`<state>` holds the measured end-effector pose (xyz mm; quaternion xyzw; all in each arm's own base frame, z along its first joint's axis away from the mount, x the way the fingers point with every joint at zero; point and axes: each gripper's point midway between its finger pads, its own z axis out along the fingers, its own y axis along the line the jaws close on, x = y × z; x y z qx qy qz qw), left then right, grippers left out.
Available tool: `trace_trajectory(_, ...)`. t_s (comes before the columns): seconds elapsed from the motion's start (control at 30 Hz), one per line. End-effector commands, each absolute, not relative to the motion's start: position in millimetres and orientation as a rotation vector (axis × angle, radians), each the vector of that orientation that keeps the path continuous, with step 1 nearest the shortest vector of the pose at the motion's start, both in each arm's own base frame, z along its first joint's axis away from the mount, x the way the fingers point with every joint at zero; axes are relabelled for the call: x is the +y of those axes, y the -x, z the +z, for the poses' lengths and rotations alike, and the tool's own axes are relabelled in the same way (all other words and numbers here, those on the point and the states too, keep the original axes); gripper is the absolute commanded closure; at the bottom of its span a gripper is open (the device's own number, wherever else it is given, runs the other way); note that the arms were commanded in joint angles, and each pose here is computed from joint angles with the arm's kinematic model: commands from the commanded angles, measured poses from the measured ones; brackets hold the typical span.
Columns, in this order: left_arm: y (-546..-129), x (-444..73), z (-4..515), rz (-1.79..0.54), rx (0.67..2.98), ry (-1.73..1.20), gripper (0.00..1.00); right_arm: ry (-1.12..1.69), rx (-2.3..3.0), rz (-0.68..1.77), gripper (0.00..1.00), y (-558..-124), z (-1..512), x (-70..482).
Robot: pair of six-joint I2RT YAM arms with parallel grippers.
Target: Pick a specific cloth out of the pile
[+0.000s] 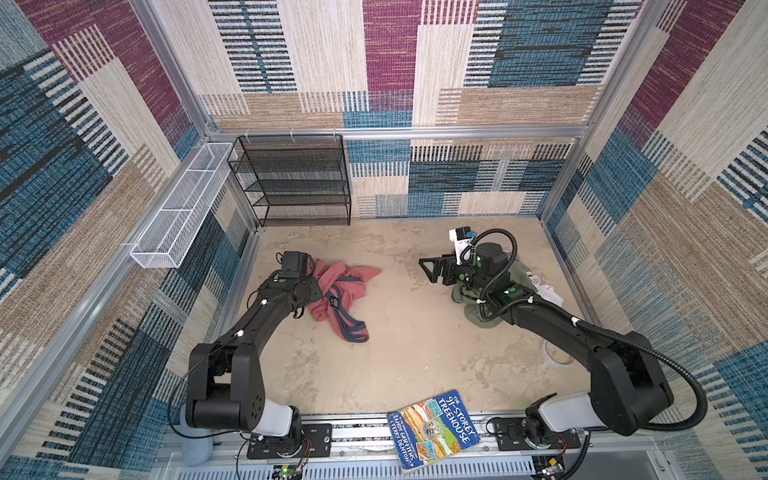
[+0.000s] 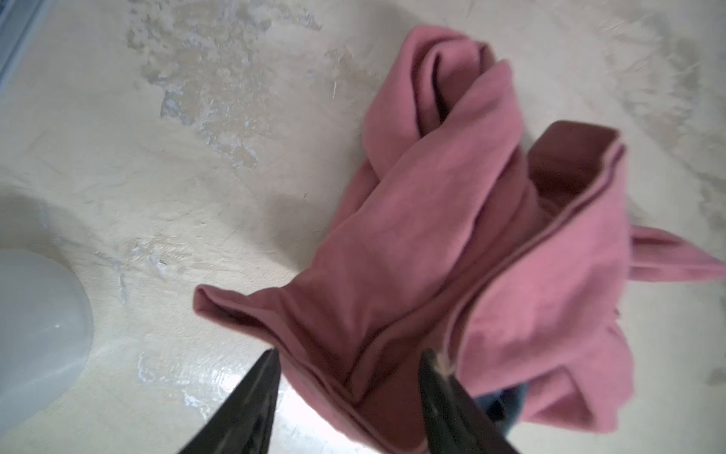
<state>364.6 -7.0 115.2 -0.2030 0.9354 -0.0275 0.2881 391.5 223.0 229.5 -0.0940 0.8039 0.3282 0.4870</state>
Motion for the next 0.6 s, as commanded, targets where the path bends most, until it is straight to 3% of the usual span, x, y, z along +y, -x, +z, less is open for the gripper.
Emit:
trace_trajectory(0.0, -361.6, -2.4, 135.4, -0.053, 2.428, 0.506, 0.37, 0.185, 1.926, 0.655, 0.0, -403.3, 239.0, 196.4)
trace_trajectory(0.23, -354.9, 8.3, 179.6, -0.025, 2.238, 0.472, 0.34, 0.032, 1.914, 0.482, 0.0, -413.3, 235.5, 130.1)
trace_trajectory(0.57, -373.5, 10.2, 183.6, 0.042, 2.085, 0.286, 0.33, -0.135, 1.792, 0.108, 0.0, -406.0, 225.5, 32.0)
